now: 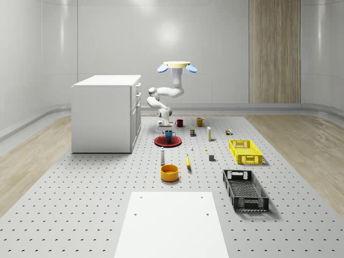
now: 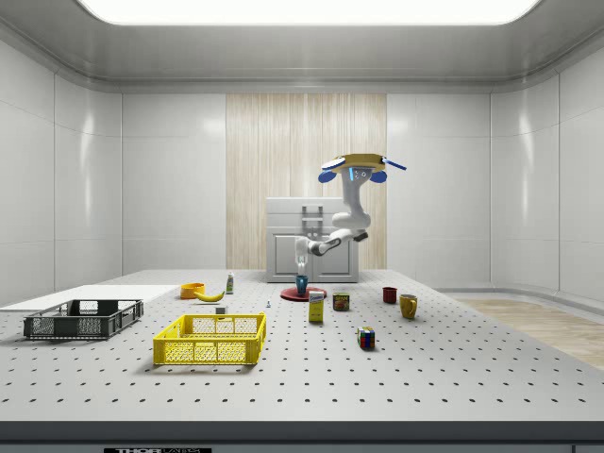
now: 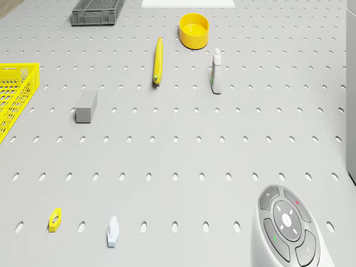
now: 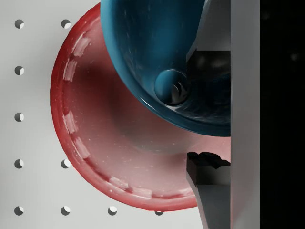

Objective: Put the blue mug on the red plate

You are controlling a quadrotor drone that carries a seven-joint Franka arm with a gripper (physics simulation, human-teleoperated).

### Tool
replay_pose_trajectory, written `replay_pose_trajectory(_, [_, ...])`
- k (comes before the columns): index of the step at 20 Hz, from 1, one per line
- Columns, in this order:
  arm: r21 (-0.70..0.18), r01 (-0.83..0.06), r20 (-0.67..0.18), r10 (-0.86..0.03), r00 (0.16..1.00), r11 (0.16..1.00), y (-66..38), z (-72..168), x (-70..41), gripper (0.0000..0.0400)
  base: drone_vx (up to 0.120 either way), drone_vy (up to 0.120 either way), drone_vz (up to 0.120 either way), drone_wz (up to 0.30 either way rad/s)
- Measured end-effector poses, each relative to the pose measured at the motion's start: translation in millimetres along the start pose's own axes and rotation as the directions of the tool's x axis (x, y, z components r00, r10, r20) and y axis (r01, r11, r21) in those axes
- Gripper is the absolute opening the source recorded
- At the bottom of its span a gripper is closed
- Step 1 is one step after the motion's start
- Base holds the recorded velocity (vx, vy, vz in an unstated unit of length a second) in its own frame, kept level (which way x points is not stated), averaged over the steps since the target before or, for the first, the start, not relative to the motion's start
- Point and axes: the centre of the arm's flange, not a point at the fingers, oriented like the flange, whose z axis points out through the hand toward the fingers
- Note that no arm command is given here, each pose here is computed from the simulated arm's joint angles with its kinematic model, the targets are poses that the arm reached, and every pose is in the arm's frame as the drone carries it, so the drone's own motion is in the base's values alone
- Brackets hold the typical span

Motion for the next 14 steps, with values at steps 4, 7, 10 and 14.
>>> replay_pose_trajectory(4, [0.000, 0.000, 0.000, 0.000, 1.000, 1.000, 0.1, -6.1, 0.1, 0.0352, 0.000, 0.000, 0.000, 0.000])
replay_pose_trajectory(7, [0.000, 0.000, 0.000, 0.000, 1.000, 1.000, 0.1, -14.3, 0.1, 0.0377, 0.000, 0.000, 0.000, 0.000])
replay_pose_trajectory(10, [0.000, 0.000, 0.000, 0.000, 1.000, 1.000, 0.1, -19.3, 0.1, 0.0389, 0.000, 0.000, 0.000, 0.000])
replay_pose_trajectory(14, [0.000, 0.000, 0.000, 0.000, 1.000, 1.000, 0.1, -22.2, 0.1, 0.0395, 0.000, 0.000, 0.000, 0.000])
